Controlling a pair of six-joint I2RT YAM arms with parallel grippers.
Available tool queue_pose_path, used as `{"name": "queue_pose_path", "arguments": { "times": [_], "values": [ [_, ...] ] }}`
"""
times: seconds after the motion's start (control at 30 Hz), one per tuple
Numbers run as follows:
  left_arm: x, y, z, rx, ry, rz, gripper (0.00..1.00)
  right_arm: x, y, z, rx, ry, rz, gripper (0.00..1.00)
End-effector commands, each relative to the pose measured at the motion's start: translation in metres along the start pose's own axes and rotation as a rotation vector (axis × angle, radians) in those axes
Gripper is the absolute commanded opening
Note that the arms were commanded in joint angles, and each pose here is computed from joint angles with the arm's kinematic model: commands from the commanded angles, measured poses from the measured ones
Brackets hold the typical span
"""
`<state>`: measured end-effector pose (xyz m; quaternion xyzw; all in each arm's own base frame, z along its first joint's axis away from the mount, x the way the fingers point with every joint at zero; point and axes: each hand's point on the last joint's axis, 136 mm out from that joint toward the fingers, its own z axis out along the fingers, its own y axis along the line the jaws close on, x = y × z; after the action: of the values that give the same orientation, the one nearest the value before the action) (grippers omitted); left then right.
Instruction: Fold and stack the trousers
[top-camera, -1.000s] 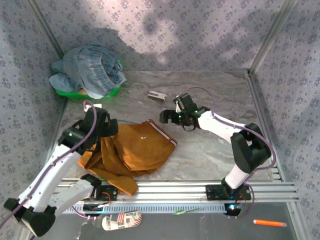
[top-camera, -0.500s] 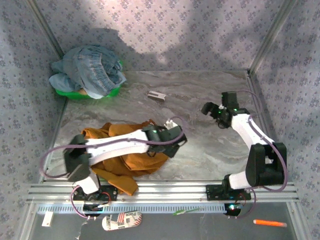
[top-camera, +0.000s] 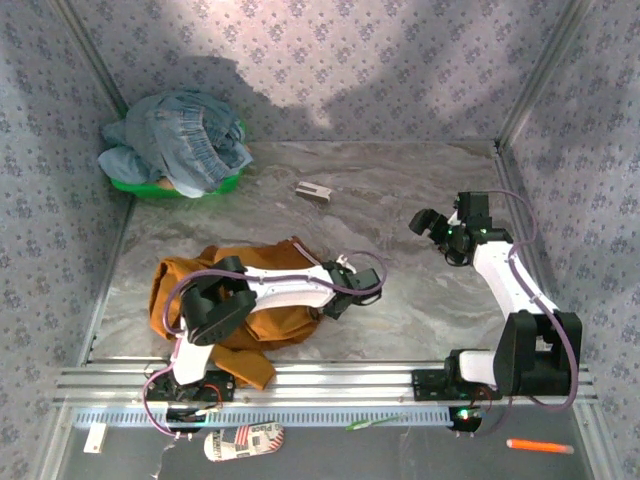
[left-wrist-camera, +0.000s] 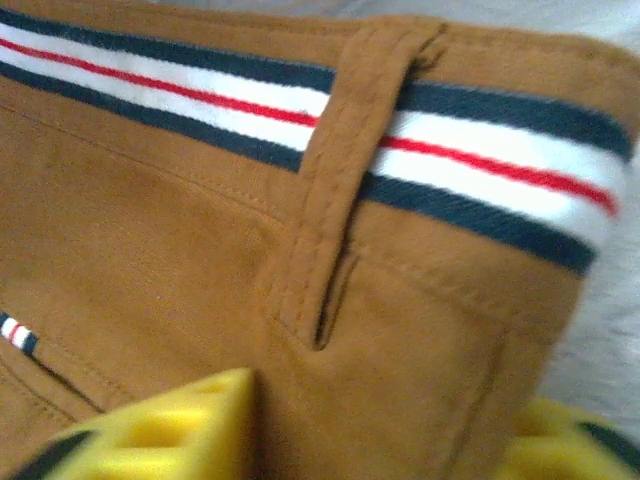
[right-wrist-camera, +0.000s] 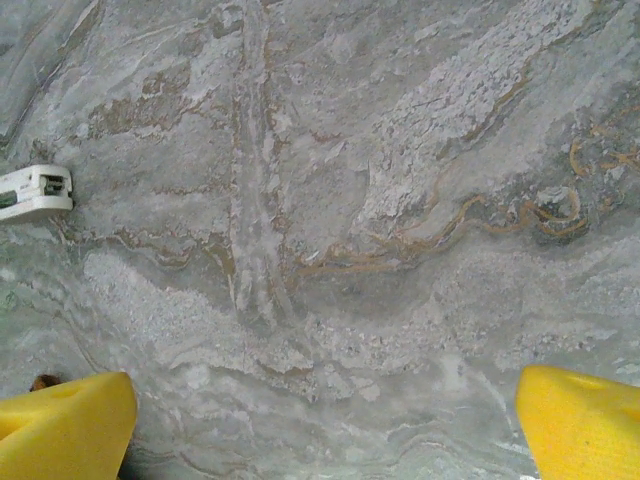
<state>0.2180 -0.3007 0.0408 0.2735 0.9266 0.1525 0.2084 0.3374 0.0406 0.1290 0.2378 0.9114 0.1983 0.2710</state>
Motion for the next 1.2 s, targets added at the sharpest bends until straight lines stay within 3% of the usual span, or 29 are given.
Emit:
{"name": "queue_pose_path", "arguments": {
  "times": [0.0, 0.23, 0.33, 0.5, 0.6, 0.77, 0.83, 0.97, 1.17],
  "values": [
    [-0.038, 0.041, -0.039, -0.032, -0.120, 0.053, 0.00, 0.013, 0.009, -0.005, -0.032, 0.022, -0.014, 0.98],
    [-0.192, 0.064, -0.195, 0.262, -0.533, 0.090, 0.00, 0.026, 0.006, 0.003, 0.005, 0.014, -0.037, 0.97],
    [-0.235, 0.052, -0.247, 0.384, -0.648, 0.110, 0.00, 0.021, -0.004, 0.005, 0.029, -0.001, 0.008, 0.98],
    [-0.284, 0.032, -0.329, 0.534, -0.951, 0.063, 0.00, 0.010, -0.025, 0.007, 0.057, -0.021, 0.112, 0.99],
    [-0.287, 0.059, -0.335, 0.486, -0.964, -0.009, 0.00, 0.001, -0.026, 0.002, 0.047, -0.030, 0.128, 0.99],
    [-0.262, 0.126, -0.320, 0.329, -0.936, -0.109, 0.00, -0.005, -0.017, -0.006, 0.020, -0.042, 0.105, 0.99],
    [-0.239, 0.166, -0.310, 0.307, -0.954, -0.234, 0.00, -0.004, -0.011, -0.009, 0.003, -0.046, 0.091, 0.99],
    [-0.154, 0.246, -0.248, 0.211, -0.857, -0.516, 0.00, -0.004, 0.011, -0.012, -0.035, -0.044, 0.031, 0.99],
    [0.002, 0.291, -0.155, 0.107, -0.671, -0.812, 0.01, 0.007, 0.049, -0.007, -0.051, -0.020, -0.073, 0.99]
  ]
}}
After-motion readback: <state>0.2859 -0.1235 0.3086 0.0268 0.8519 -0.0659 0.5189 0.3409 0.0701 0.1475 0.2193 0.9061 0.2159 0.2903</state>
